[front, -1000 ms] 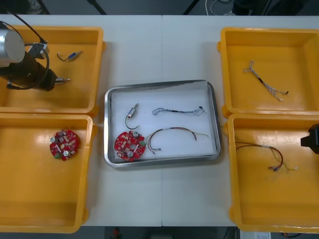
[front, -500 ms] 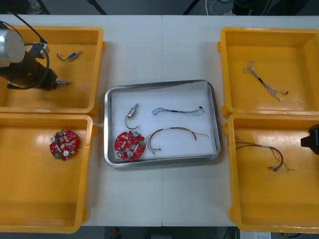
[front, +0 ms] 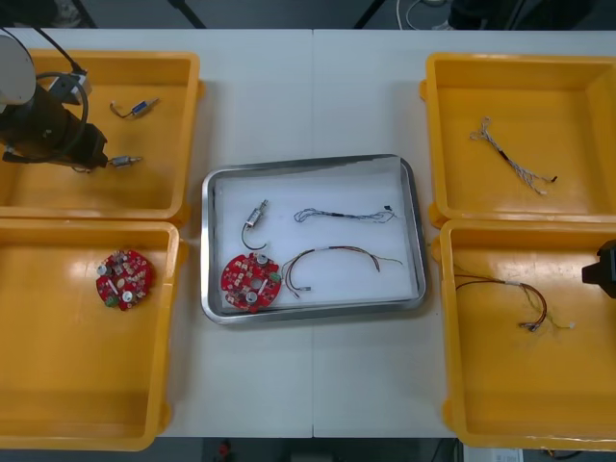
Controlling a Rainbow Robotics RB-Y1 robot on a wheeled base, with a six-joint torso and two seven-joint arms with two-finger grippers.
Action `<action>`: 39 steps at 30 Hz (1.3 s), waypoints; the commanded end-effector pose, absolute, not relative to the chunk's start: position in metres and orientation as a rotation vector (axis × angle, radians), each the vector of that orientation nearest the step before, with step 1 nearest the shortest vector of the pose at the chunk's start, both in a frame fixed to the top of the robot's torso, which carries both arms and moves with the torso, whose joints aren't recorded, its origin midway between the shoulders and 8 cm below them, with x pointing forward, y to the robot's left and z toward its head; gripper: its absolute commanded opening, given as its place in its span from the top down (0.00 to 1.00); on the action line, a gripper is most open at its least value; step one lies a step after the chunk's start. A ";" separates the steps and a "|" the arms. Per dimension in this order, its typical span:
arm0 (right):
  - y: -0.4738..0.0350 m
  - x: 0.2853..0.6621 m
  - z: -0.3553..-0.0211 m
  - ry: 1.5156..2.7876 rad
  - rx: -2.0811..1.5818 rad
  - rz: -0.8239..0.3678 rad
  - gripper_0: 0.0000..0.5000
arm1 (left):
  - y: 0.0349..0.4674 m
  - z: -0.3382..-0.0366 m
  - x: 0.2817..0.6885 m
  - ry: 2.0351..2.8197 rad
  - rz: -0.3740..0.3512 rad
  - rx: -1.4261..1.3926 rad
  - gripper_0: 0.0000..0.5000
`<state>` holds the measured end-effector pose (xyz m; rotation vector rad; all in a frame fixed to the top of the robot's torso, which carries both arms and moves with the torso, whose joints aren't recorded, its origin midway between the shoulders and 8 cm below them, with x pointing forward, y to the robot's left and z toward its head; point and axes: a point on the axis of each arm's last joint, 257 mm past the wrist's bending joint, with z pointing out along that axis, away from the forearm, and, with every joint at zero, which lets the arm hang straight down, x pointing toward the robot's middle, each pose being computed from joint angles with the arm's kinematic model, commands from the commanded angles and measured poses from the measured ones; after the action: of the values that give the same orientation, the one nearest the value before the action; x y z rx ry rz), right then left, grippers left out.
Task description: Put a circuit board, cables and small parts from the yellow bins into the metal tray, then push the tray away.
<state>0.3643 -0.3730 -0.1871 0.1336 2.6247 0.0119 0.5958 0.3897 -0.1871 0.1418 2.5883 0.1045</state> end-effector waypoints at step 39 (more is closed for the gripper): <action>-0.382 0.359 -0.178 2.594 0.232 0.009 0.00 | 0.383 -0.170 0.651 2.485 0.112 0.124 0.00</action>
<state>0.3635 -0.3730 -0.1873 0.1686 2.6227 0.0200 0.6301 0.3983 -0.1899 -0.0047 2.5463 0.0710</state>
